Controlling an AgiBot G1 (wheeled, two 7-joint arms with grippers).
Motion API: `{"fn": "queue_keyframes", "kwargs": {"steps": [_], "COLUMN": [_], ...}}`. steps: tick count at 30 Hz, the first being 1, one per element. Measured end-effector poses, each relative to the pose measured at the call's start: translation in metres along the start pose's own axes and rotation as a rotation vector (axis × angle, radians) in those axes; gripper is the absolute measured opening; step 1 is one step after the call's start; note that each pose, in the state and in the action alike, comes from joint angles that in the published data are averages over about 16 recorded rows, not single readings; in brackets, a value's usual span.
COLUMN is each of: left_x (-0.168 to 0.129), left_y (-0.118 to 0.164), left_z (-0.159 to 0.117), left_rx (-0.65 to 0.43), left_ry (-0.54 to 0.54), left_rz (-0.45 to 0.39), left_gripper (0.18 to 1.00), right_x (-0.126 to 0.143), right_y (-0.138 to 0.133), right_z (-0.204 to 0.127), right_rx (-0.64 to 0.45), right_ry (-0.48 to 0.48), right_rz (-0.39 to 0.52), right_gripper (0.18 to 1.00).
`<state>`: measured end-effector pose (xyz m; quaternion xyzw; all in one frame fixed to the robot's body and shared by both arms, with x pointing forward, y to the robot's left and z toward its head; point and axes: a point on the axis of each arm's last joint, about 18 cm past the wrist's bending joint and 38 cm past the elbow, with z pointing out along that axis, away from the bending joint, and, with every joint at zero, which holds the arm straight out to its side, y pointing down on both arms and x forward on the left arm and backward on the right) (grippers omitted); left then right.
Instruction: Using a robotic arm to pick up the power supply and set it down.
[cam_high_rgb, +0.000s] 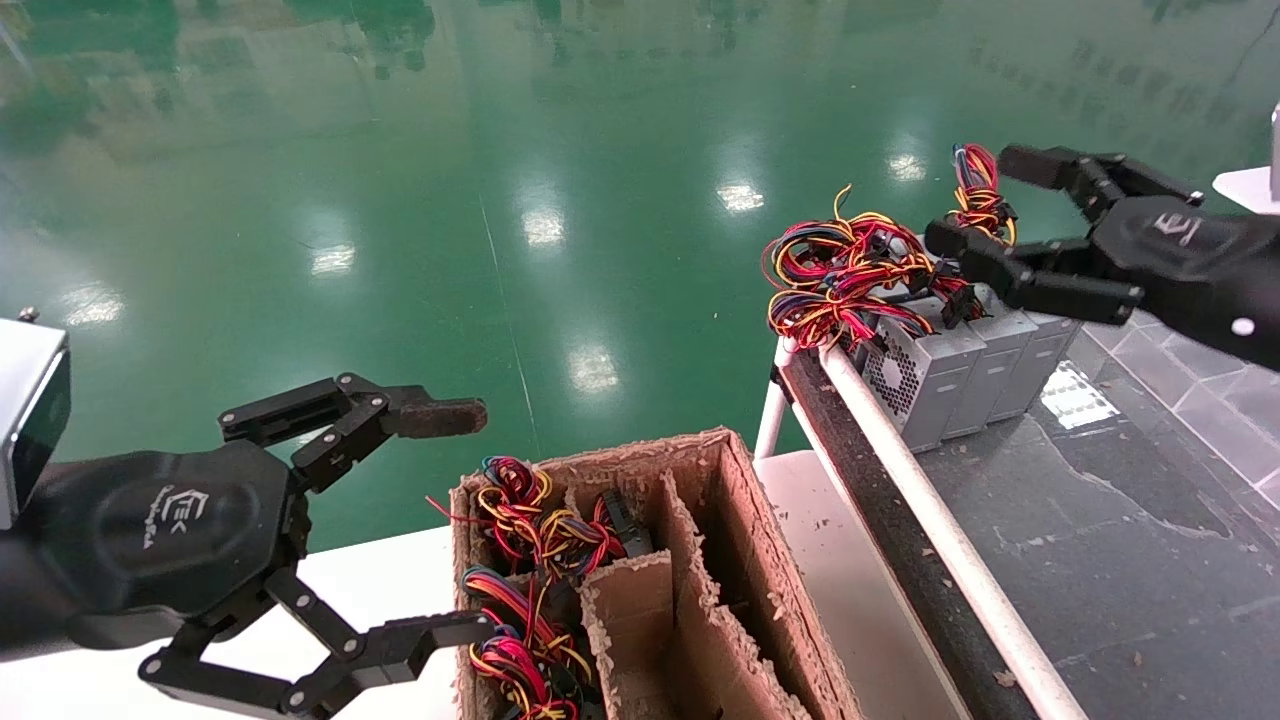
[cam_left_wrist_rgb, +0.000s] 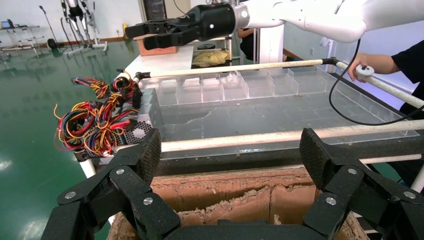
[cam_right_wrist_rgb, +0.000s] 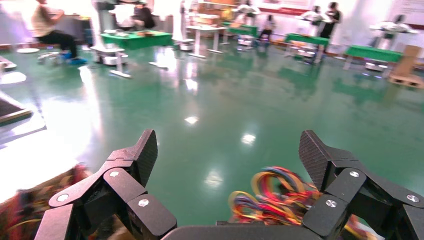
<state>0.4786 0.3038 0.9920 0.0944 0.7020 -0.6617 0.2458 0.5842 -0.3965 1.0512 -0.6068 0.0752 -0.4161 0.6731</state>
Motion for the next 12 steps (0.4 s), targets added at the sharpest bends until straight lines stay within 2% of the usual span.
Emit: {"fn": "queue_keyframes", "kwargs": {"steps": [5,12], "left_x": [0.000,0.000], "left_y": [0.000,0.000], "left_z": [0.000,0.000], "left_rx": [0.000,0.000], "left_ry": [0.000,0.000], "left_rz": [0.000,0.000], "left_gripper": [1.001,1.001], "right_x": [-0.025,-0.044], "right_y": [-0.003,-0.004], "right_z": [0.001,0.002], "right_rx": [0.001,0.000], "right_ry": [-0.090,-0.156], "right_rz": [-0.010,-0.015], "right_gripper": [1.001,1.001]}}
